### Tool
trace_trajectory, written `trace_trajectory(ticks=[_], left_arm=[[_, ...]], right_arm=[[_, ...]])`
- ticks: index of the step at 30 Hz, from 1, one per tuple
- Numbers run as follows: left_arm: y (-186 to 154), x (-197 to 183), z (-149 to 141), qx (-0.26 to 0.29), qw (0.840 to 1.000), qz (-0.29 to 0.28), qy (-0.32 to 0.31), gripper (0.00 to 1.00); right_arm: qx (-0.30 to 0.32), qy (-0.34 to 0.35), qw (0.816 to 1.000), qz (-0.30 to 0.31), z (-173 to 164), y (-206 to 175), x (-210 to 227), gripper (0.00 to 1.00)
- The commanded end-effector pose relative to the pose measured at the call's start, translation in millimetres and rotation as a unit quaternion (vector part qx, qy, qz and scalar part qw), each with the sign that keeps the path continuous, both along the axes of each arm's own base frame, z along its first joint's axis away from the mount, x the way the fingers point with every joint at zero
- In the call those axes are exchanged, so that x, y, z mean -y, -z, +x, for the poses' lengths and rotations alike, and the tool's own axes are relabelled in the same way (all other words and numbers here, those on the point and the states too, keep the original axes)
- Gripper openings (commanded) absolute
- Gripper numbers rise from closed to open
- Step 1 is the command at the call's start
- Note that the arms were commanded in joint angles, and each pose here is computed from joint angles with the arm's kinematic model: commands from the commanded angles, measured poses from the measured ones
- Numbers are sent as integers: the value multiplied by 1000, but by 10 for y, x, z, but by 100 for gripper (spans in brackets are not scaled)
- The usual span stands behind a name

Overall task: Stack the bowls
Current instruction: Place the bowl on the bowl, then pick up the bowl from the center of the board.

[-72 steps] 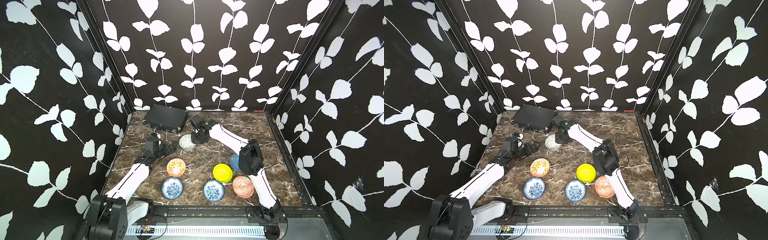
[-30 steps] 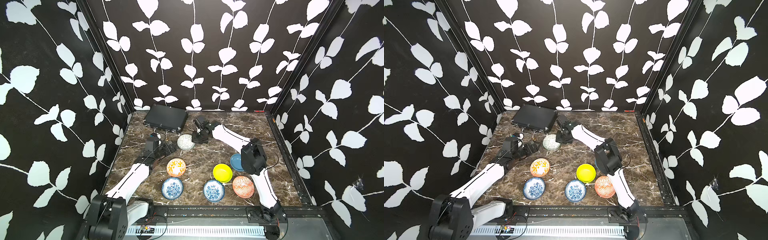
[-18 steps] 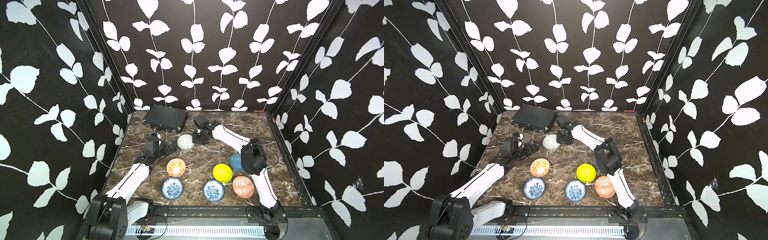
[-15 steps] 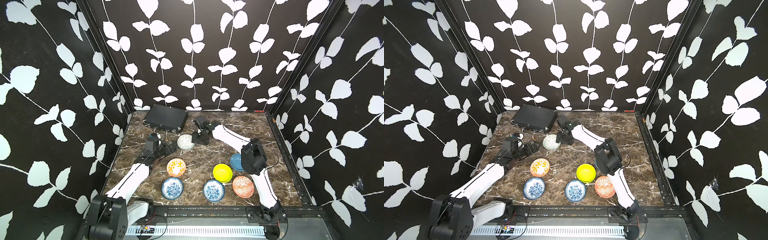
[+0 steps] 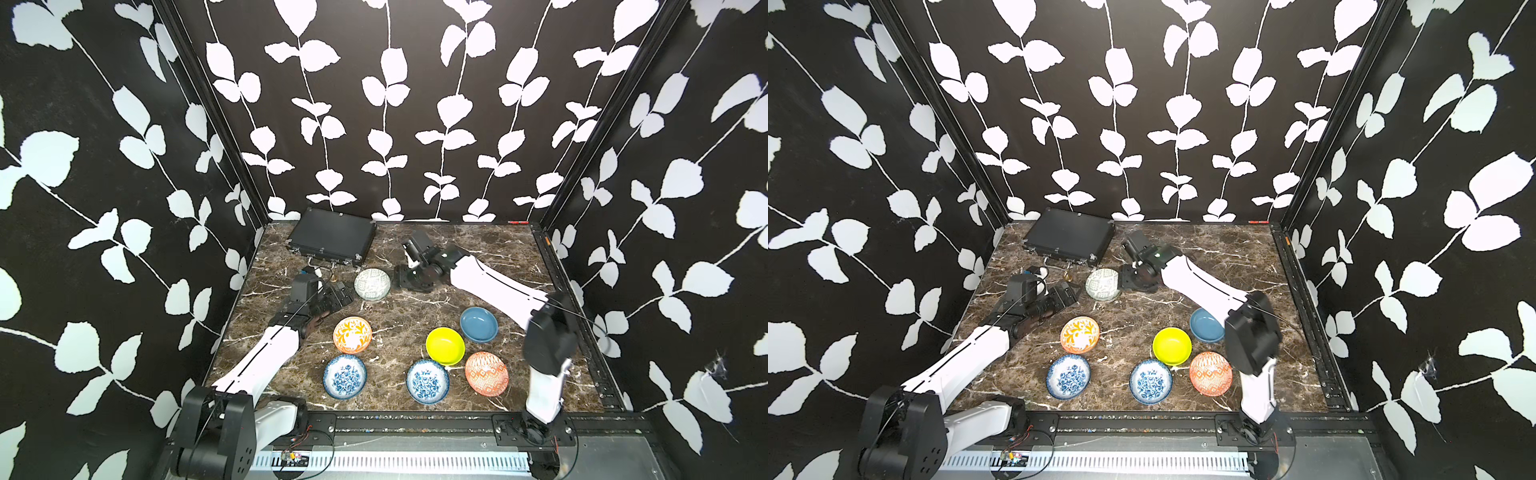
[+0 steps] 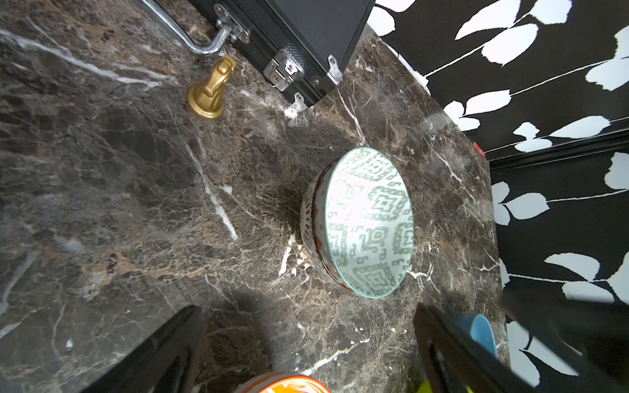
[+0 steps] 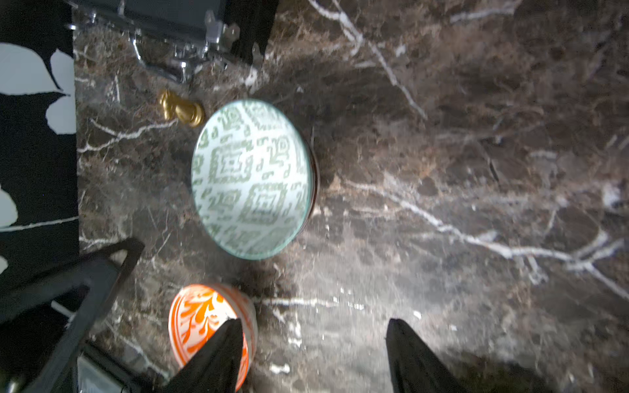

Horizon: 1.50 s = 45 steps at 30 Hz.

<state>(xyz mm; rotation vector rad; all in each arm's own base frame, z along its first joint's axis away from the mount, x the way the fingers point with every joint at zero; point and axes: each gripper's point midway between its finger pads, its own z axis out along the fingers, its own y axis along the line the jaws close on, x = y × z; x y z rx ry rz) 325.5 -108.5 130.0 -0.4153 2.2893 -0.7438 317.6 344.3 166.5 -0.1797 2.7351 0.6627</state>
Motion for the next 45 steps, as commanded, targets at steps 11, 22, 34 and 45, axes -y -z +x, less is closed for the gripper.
trace_trajectory(ticks=[11, 22, 34, 45], left_arm=[[-89, 17, -4, 3, 1000, -12, 5, 99], [-54, -19, -50, -14, 1000, -6, -4, 99], [-90, -177, -343, -40, 999, 8, -29, 98], [-7, -202, -1216, -159, 987, 13, -5, 89]], right_arm=[[0, -97, 994, -59, -1292, 251, -350, 66], [-13, -170, 984, -61, -1789, 470, -860, 62], [-18, -190, 980, -50, -1802, 615, -1011, 60], [5, -170, 985, -42, -1662, 387, -683, 60]])
